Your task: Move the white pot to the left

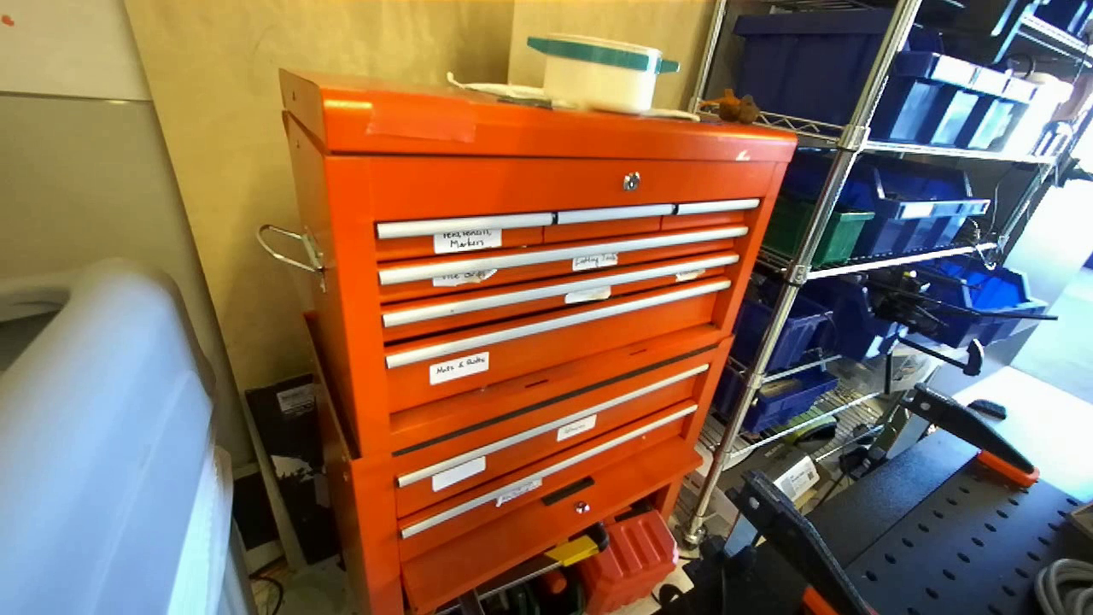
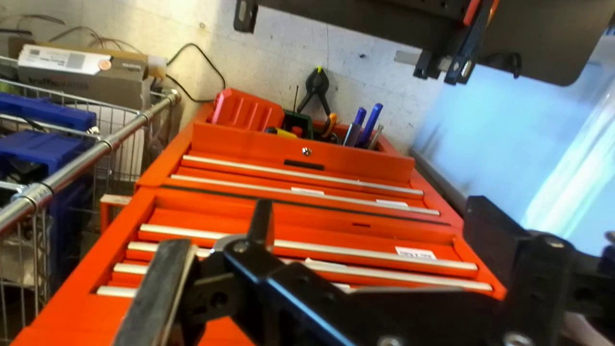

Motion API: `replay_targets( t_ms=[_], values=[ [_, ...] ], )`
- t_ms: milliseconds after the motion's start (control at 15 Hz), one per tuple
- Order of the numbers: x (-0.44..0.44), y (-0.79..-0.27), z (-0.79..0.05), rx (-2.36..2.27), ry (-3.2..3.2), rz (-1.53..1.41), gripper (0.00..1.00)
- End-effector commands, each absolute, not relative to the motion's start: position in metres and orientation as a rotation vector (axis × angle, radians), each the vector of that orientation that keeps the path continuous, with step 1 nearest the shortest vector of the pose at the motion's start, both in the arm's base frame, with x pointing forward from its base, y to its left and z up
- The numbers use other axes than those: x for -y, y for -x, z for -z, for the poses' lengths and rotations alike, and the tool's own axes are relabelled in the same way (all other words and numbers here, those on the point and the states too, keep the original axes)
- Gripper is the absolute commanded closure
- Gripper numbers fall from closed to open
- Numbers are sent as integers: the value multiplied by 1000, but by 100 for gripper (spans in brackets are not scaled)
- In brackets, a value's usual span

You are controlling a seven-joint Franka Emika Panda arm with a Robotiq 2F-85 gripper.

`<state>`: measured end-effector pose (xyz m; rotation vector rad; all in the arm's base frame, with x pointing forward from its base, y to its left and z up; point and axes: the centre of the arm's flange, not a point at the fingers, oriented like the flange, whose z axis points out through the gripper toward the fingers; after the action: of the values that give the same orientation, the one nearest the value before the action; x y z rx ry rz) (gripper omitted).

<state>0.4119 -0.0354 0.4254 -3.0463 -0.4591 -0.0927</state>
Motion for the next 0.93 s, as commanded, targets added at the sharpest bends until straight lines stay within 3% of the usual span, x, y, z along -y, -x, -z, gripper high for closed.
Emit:
replay_targets(
  t_ms=[0,867],
  values=[
    [5,-463,-425,447,2968,279,0],
    [-102,-582,-426,710,2817,792,0]
  ],
)
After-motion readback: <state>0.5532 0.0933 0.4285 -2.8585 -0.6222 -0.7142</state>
